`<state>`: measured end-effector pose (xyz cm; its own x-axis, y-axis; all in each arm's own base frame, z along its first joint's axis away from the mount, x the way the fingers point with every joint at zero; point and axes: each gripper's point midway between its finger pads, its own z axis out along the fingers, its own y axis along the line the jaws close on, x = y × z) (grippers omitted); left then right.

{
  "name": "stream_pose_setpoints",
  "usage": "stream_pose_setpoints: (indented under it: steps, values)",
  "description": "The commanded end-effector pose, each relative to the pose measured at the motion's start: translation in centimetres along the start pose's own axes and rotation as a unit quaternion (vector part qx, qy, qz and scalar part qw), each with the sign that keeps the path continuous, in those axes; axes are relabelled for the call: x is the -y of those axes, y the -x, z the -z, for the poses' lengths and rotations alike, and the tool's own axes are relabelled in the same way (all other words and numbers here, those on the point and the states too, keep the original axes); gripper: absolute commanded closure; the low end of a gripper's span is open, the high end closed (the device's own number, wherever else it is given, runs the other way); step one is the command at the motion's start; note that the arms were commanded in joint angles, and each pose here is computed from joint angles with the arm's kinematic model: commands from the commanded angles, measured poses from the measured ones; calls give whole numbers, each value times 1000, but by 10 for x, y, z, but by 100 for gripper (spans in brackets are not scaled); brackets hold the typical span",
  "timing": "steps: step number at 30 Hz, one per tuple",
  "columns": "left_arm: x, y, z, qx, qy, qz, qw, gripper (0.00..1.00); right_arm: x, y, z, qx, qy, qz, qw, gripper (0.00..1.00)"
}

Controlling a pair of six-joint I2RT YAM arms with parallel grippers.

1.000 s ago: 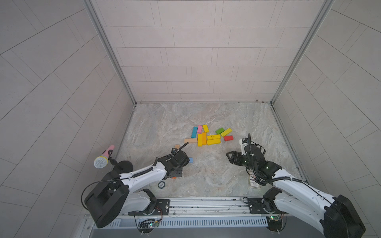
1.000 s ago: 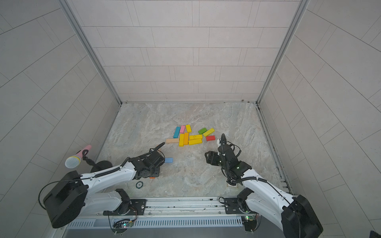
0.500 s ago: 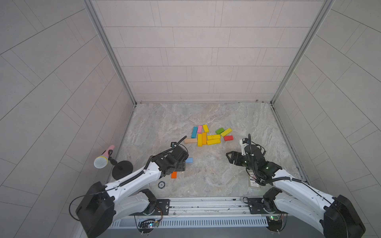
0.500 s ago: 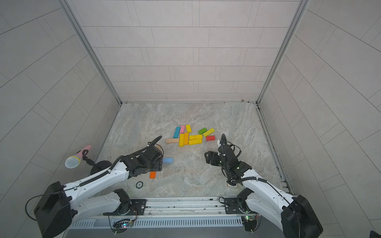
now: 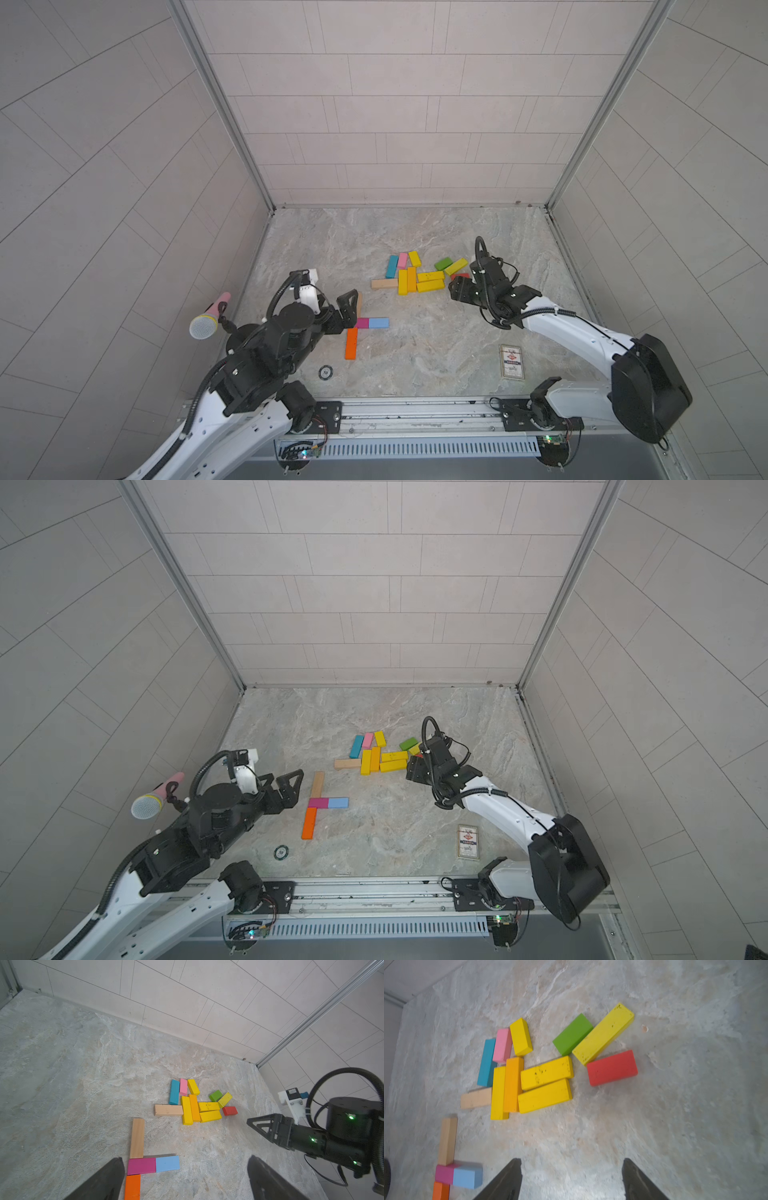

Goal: Assemble the letter h with building blocks
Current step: Assemble the building block at the center of the board, then pick up the building block from the center of the board.

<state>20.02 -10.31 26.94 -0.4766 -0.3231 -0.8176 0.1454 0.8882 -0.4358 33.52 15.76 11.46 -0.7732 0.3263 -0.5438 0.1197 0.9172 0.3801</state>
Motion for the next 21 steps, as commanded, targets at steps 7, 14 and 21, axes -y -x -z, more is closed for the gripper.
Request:
stream_pose_setpoints:
  steps: [7, 14, 21]
  values:
    - [-17, -21, 9, -18, 5, -11, 1000, 0, 33, 57, -69, -6, -131, -109, 985, 36]
    - [-11, -22, 16, -20, -21, -11, 1000, 0, 49, 74, -101, -7, -173, -178, 969, 40]
    - [-10, -20, 20, -11, -32, -11, 999, 0, 58, 88, -119, -9, -204, -191, 960, 39]
